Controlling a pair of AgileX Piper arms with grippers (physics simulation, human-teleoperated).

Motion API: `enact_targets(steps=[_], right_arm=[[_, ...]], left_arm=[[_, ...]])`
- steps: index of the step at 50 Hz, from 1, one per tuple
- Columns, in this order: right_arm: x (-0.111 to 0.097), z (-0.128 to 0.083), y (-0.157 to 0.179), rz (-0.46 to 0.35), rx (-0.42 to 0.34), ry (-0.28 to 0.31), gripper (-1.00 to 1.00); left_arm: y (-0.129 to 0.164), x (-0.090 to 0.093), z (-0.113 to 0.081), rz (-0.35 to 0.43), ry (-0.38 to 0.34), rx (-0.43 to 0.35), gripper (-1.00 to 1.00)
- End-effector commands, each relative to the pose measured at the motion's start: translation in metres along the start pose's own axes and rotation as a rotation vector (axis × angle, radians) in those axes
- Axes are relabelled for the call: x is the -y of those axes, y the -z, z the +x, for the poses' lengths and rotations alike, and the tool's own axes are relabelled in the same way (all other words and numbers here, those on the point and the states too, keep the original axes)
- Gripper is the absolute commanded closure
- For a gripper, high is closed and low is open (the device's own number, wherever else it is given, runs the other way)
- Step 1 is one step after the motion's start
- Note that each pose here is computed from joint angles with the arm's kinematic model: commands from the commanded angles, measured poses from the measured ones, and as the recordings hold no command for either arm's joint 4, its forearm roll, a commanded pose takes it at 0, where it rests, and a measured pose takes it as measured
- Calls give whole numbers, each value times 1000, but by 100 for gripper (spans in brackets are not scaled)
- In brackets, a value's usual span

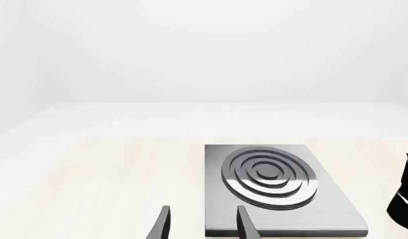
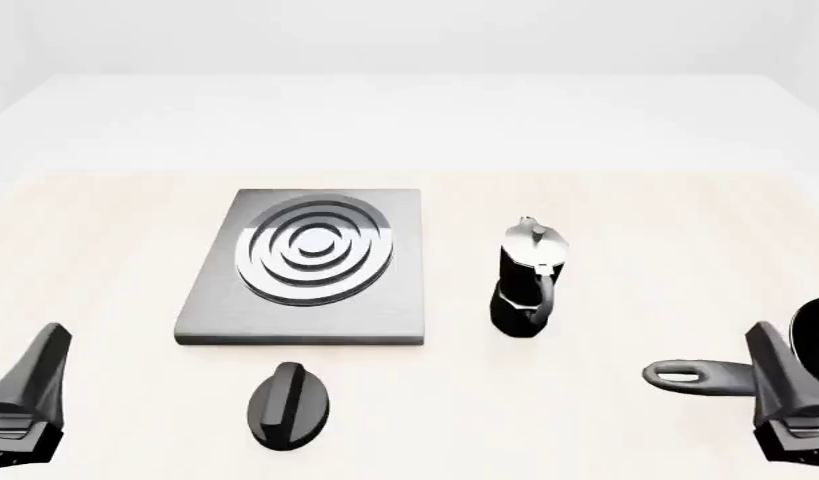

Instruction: Put the moka pot on the stove.

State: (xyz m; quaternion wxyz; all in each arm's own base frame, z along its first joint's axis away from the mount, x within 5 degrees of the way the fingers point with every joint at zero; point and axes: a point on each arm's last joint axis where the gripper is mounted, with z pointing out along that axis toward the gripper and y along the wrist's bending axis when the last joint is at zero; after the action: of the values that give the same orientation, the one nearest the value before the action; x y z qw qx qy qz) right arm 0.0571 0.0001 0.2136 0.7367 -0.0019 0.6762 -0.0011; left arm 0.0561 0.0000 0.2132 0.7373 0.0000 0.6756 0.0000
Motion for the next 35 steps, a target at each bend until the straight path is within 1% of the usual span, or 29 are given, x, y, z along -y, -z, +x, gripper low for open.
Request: enact_targets(steps=[1, 9, 14, 19, 29, 35], right_arm=[[-1, -3, -2, -23, 1, 20, -100], [-4, -8, -5, -71, -9, 33, -100], [-7, -11, -8, -106, -20, 24, -100], [-9, -13, -8, -137, -21, 27, -100], [-13, -19, -11, -199, -21, 0, -100], [-15, -19, -14, -218, -23, -11, -100]], left_arm=[[0, 0, 0, 0, 0, 0, -100], [0, 0, 0, 0, 0, 0, -100], [0, 0, 0, 0, 0, 0, -100], [0, 0, 0, 0, 0, 0, -100], [0, 0, 0, 0, 0, 0, -100], [0, 0, 0, 0, 0, 0, -100]])
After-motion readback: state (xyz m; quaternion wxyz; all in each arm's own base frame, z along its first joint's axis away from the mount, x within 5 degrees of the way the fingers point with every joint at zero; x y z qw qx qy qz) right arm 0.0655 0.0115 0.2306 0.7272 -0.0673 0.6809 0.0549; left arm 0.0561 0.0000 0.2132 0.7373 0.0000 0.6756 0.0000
